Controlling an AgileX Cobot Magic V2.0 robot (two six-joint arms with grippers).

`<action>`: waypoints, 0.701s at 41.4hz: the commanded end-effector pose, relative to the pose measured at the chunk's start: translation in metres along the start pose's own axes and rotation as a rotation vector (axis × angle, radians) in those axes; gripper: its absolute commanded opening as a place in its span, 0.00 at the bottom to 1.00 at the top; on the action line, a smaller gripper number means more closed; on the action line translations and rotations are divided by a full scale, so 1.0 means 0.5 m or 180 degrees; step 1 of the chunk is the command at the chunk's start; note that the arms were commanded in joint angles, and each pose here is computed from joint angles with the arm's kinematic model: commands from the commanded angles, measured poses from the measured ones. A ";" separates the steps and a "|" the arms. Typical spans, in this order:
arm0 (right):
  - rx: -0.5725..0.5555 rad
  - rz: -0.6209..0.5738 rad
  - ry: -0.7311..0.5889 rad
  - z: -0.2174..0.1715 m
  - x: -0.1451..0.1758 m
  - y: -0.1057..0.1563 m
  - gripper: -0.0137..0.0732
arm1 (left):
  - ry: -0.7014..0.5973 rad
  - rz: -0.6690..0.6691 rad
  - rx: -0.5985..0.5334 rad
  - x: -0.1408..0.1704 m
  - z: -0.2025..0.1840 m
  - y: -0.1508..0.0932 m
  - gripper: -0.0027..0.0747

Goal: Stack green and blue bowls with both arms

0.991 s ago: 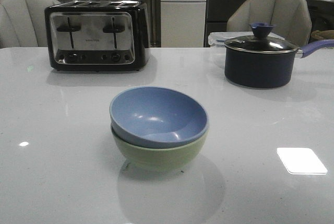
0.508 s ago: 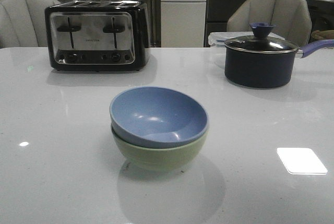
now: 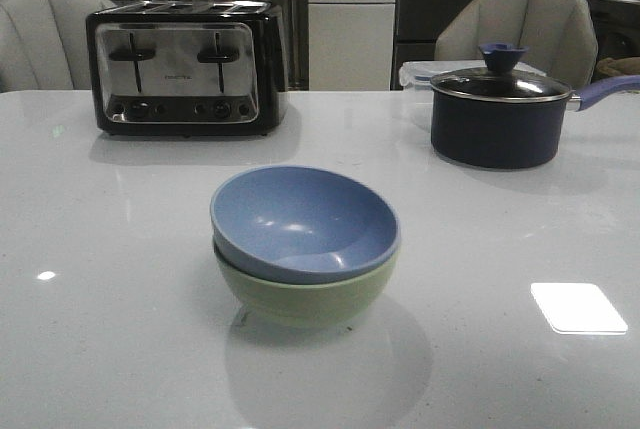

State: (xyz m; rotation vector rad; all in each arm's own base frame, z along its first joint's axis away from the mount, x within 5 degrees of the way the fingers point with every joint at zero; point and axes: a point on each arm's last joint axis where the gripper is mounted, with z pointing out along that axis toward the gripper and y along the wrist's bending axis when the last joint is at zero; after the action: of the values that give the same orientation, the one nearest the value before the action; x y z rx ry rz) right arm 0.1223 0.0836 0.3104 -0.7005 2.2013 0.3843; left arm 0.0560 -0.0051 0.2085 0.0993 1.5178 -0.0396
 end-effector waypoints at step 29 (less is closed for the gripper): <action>0.0338 0.0027 -0.0617 -0.041 0.008 -0.022 0.20 | -0.0357 -0.0031 0.0004 -0.017 -0.004 0.000 0.16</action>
State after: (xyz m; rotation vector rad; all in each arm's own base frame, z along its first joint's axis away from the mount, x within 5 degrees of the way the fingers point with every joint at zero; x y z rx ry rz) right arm 0.1153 0.0736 0.3062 -0.6592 2.1700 0.3595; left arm 0.0560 -0.0051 0.2085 0.1005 1.5177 -0.0383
